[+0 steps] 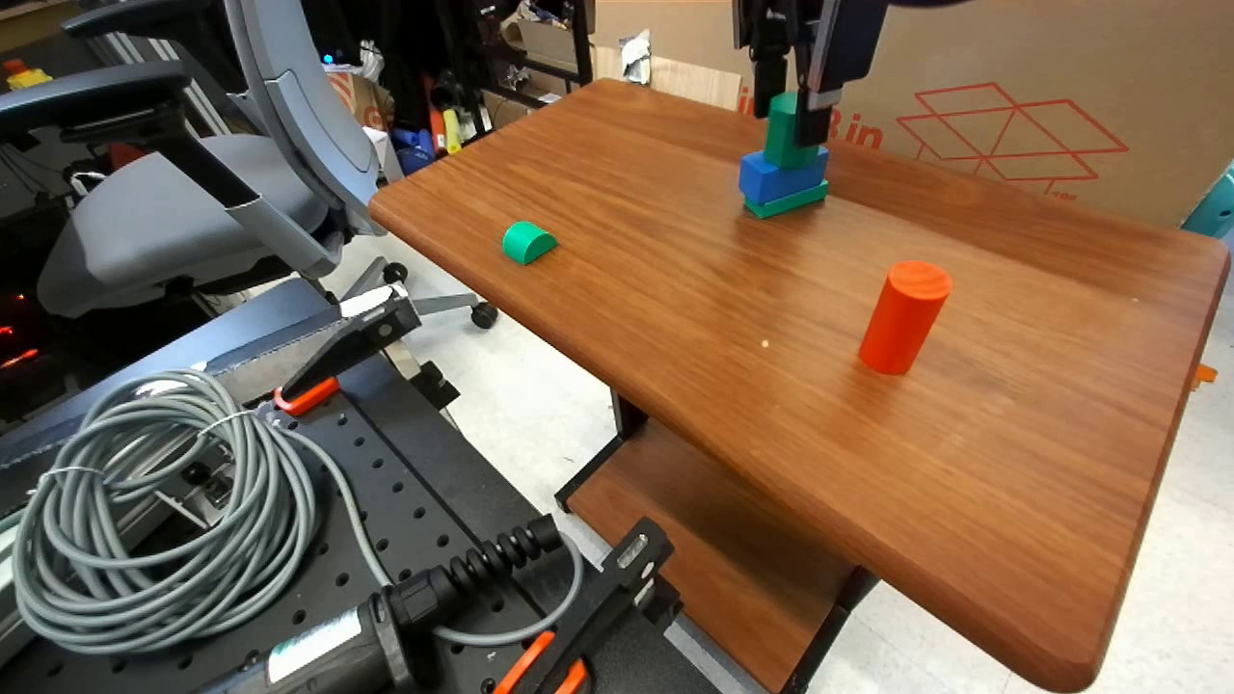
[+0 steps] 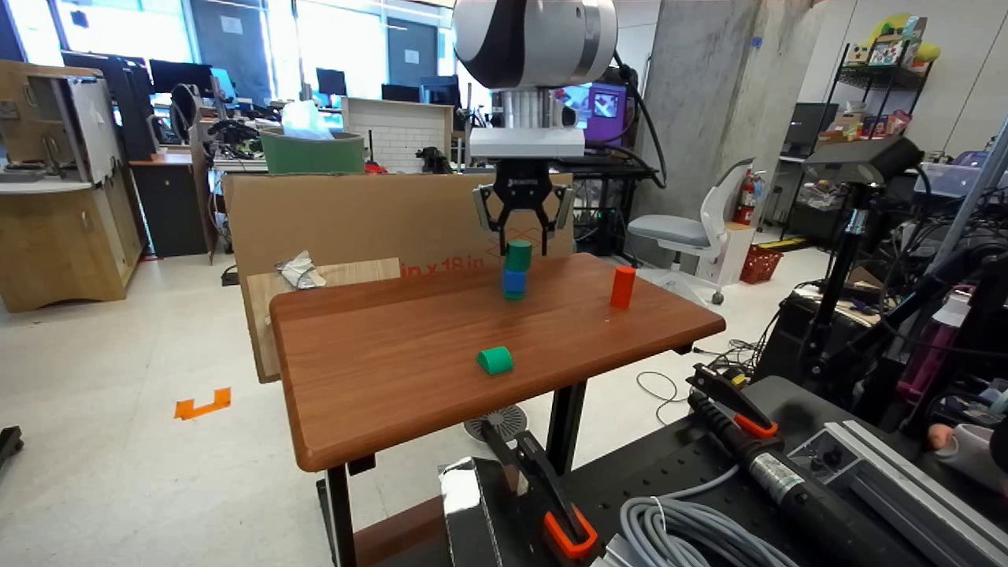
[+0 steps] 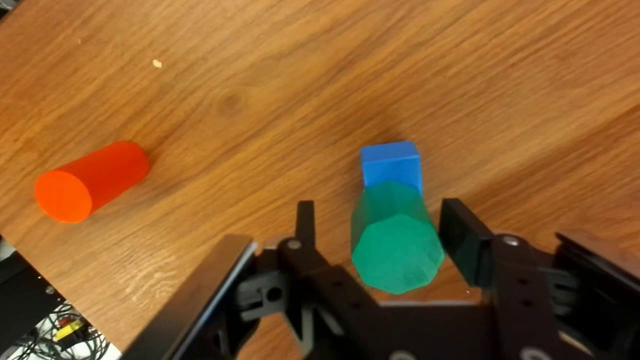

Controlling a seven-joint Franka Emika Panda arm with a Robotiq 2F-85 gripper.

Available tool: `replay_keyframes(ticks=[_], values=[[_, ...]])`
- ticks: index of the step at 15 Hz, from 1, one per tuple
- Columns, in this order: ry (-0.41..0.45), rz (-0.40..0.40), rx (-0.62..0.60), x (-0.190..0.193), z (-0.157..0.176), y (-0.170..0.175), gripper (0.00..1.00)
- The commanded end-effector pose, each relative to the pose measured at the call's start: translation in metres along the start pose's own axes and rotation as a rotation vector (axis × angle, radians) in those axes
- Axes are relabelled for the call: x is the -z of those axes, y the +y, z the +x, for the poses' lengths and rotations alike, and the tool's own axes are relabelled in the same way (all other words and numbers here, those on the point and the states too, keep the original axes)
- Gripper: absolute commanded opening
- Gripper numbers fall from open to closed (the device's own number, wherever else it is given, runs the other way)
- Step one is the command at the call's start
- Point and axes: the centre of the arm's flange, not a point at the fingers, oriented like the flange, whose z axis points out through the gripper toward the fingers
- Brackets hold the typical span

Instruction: Unstack the four blocks on the right

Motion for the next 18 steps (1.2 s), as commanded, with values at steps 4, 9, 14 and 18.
replay_keyframes(ticks=[4,9,14,18], values=[[0.036,0.006,0.020,0.007,0.004,-0.007,0.18],[0.019,0.011,0.046,0.031,-0.013,0.019,0.18],[-0.031,-0.016,0.104,0.053,-0.042,0.069,0.18],[-0.040,-0.059,0.164,0.040,-0.062,0.094,0.18]])
